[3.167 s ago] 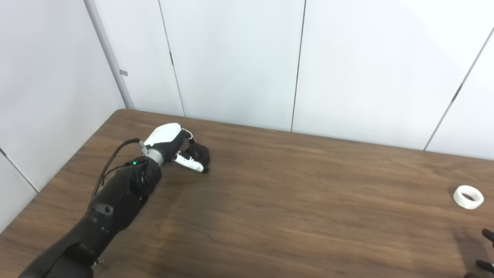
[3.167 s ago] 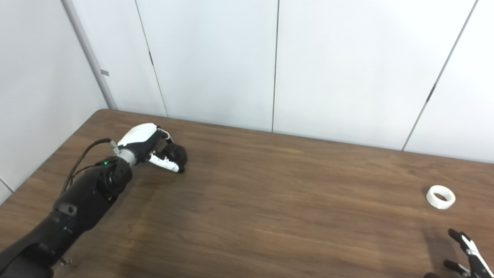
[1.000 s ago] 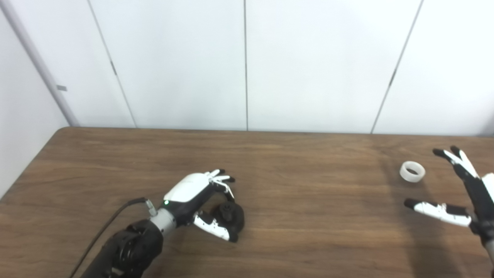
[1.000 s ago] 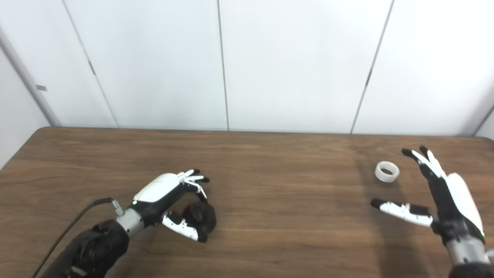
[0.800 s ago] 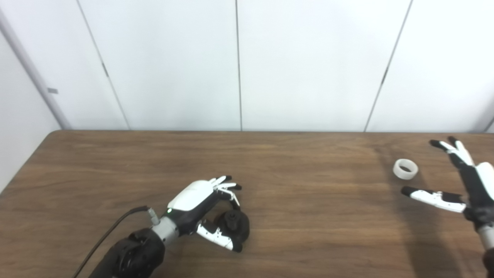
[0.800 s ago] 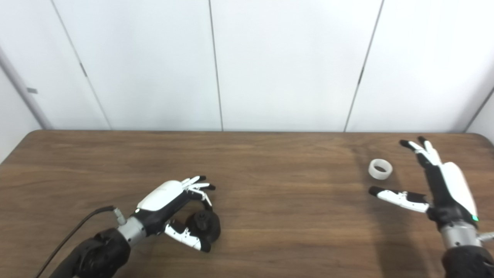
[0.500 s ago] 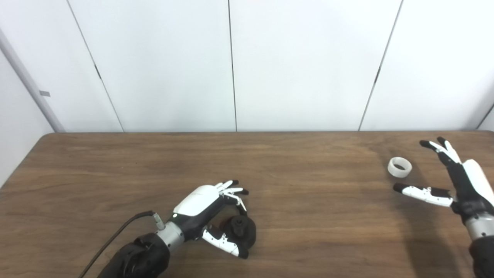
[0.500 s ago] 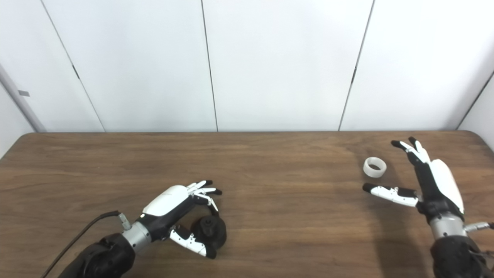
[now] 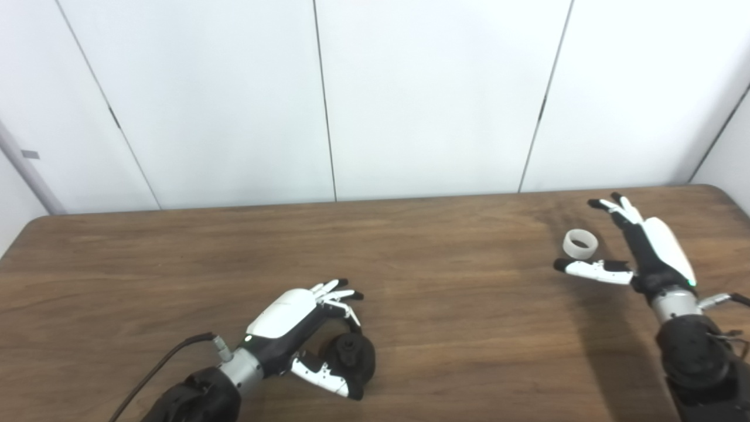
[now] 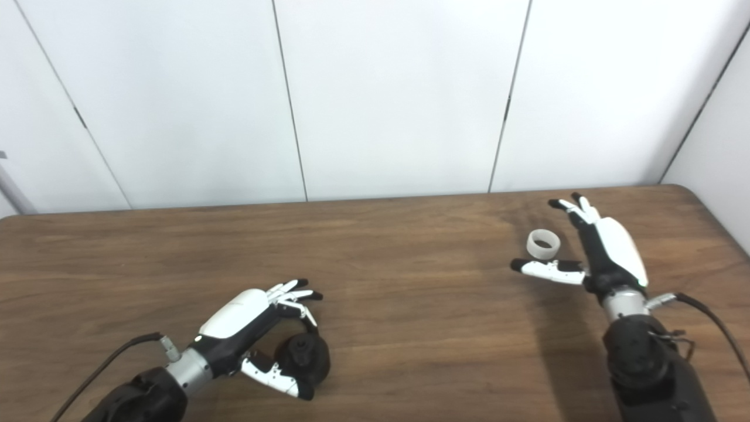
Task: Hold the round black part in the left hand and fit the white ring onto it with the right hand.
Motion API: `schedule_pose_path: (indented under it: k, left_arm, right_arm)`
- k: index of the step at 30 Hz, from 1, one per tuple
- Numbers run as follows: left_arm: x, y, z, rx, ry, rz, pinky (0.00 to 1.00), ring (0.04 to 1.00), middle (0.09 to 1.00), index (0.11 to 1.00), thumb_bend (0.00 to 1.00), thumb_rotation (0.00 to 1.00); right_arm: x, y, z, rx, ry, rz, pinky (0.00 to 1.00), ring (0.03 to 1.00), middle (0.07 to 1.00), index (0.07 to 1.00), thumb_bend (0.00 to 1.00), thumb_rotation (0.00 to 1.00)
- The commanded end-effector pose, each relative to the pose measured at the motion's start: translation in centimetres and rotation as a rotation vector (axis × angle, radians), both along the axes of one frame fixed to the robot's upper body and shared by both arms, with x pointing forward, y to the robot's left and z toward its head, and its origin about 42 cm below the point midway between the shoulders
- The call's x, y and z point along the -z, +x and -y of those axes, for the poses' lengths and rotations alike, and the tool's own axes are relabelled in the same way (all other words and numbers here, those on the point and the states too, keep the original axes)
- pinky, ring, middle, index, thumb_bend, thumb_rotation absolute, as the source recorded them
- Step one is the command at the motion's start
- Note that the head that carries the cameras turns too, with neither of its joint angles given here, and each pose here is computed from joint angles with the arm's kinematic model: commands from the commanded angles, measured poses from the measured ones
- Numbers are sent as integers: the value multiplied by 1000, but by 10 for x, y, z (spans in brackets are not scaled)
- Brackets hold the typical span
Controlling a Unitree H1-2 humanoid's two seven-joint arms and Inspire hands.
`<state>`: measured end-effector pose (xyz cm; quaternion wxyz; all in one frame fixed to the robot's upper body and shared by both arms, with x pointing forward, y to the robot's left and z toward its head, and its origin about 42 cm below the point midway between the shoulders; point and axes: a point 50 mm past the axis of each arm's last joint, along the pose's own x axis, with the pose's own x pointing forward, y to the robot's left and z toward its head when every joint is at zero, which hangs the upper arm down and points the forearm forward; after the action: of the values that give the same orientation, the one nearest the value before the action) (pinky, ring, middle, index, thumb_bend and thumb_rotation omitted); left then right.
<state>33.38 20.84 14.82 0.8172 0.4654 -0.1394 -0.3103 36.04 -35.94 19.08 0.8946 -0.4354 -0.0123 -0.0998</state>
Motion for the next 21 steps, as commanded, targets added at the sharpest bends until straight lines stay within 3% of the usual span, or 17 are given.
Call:
schedule_pose_path:
  k: [1, 10, 21]
  left_arm:
    - [7, -1, -9, -1, 49, -26, 1000, 1000, 906, 476, 521, 56]
    - [10, -4, -9, 6, 57, -42, 1000, 1000, 904, 477, 521, 56]
    - [19, -7, -16, 12, 55, -63, 1000, 1000, 909, 477, 521, 56]
  right_arm:
    - [-27, 12, 4, -1, -37, 76, 926, 1000, 1000, 881, 840, 429]
    - [-25, 14, 4, -1, -49, 54, 904, 1000, 1000, 878, 841, 445]
    - [-18, 27, 10, 41, -77, 31, 960, 1000, 1000, 874, 862, 433]
